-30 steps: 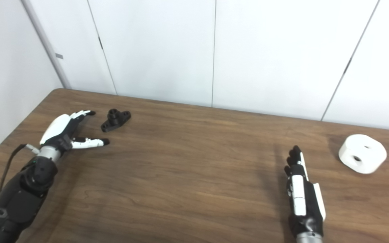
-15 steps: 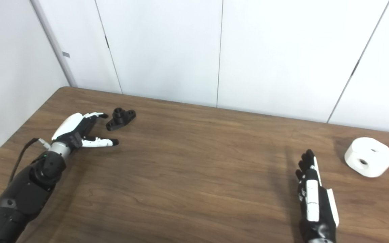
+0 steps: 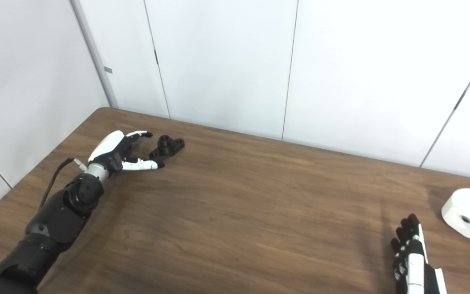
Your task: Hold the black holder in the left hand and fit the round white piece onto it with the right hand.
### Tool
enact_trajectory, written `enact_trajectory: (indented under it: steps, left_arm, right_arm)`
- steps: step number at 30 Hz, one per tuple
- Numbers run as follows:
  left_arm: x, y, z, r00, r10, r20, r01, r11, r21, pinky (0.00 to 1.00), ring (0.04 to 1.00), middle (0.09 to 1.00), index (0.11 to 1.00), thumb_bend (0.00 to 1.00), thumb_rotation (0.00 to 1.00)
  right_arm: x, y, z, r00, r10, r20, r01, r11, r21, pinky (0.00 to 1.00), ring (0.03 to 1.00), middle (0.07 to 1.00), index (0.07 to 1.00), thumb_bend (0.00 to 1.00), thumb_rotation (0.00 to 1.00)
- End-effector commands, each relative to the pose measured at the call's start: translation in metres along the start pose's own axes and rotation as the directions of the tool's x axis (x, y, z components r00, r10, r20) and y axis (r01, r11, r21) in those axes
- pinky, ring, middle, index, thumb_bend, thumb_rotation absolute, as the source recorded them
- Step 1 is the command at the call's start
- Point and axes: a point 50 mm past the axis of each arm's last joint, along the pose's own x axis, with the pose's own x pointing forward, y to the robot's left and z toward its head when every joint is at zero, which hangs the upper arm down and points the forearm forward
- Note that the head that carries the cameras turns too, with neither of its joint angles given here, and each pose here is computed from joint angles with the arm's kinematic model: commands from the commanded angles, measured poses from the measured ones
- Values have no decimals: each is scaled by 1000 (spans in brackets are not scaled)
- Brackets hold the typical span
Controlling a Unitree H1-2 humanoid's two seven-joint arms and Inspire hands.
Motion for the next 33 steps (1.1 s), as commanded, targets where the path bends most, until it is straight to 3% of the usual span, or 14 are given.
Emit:
enact_trajectory:
  steps: [1,7,11,20,30,33]
  left_arm:
    - [10,22,10,999,41,35,-42,999,13,898,938,919,869,1000,525]
    - [16,23,14,999,32,32,-33,999,13,902,946,919,865,1000,521]
    - [18,23,17,999,22,29,-23,1000,20,909,947,915,853,1000,510]
    - [25,14,15,1000,-2,10,2,999,45,890,933,899,836,1000,458]
    - [28,16,10,1000,-26,14,25,997,72,925,941,892,820,1000,464]
    - [29,16,9,1000,-25,5,25,998,65,912,937,888,806,1000,420]
  right_arm:
    - [2,1,17,997,23,76,-24,1000,14,1000,1000,1000,1000,499,962]
    - [-5,-2,22,997,28,77,-30,999,21,1000,1000,1000,1000,500,958]
    - [-10,-4,28,996,21,86,-24,999,34,1000,1000,1000,999,553,919]
    - [-19,-6,44,991,44,125,-51,997,51,938,995,1000,1000,599,860]
    - [-26,-7,55,990,32,138,-31,999,-11,918,974,982,967,650,883]
    - [-27,-7,57,990,29,139,-27,1000,-14,902,960,967,952,704,870]
